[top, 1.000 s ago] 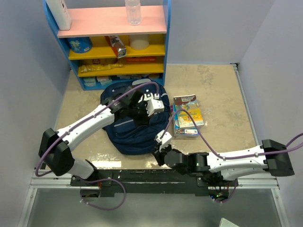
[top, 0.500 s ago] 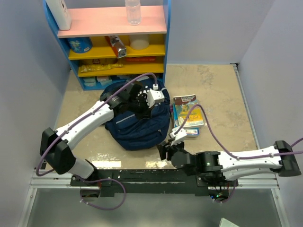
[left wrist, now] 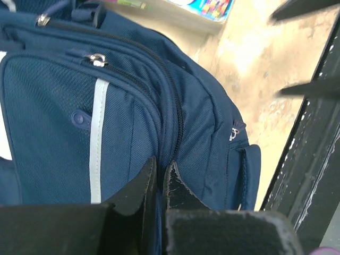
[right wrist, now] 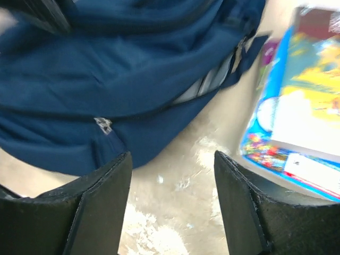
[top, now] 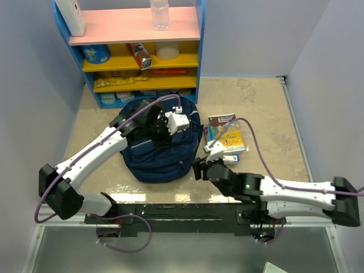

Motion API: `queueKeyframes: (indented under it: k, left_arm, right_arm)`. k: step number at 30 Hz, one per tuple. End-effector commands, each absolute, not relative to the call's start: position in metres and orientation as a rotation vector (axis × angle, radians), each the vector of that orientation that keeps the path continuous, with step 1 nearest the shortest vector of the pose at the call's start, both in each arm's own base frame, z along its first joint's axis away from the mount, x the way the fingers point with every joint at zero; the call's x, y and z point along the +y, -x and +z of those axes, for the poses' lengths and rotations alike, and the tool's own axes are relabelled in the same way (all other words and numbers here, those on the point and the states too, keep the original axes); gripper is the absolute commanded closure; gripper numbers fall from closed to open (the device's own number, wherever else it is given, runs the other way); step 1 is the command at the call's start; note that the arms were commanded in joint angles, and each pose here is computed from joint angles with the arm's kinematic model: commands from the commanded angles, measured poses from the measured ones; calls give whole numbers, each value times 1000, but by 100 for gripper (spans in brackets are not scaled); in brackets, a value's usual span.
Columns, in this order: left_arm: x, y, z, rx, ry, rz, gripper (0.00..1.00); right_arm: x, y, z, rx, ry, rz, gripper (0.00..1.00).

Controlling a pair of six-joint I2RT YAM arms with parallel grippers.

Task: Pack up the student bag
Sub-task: Unzip the student bag at the center of the board.

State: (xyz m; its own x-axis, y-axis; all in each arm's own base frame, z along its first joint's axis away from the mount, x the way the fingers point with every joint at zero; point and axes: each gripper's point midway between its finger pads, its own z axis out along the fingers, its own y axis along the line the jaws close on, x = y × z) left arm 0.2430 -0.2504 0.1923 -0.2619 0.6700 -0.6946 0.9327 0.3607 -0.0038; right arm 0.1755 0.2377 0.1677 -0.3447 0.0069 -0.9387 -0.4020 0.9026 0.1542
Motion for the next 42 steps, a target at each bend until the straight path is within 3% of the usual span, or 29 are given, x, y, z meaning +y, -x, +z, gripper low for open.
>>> queueKeyframes:
  k: [1,8,15,20,23,25,28,29,31,32,34,38,42]
  left_arm:
    - [-219,-252,209,2031,-1229,-499,100]
    - [-203,-229,210,2018,-1219,-538,100]
    - [-223,-194,213,1979,-1283,-803,100]
    - [-237,-195,221,1934,-1286,-870,100]
    - [-245,-205,227,1908,-1279,-879,100]
    - [-251,-212,230,1879,-1275,-883,100]
    - [-259,-219,226,1868,-1268,-911,100]
    - [-262,-221,221,1889,-1260,-926,100]
    - [-267,-229,214,1900,-1254,-931,100]
    - [-269,-232,212,1905,-1250,-929,100]
    - [-270,-236,210,1914,-1257,-923,100]
    - [-268,-237,216,1901,-1274,-894,100]
    - [-261,-241,224,1892,-1279,-824,100]
  right_arm:
    - [270,-196,154,2028,316,447,36]
    - [305,-244,168,2049,253,537,44]
    - [357,-264,179,2055,312,676,52]
    - [393,-272,173,2084,363,761,58]
    - [405,-276,170,2072,391,780,56]
    - [398,-280,168,2063,385,774,55]
    - [365,-289,177,2007,346,735,40]
    - [344,-298,194,1969,289,710,29]
    - [315,-293,186,1974,276,660,23]
    - [301,-291,209,1903,240,672,22]
    - [285,-278,193,1886,302,643,24]
    - [280,-250,185,1815,487,699,42]
    - [288,-225,168,1813,673,750,41]
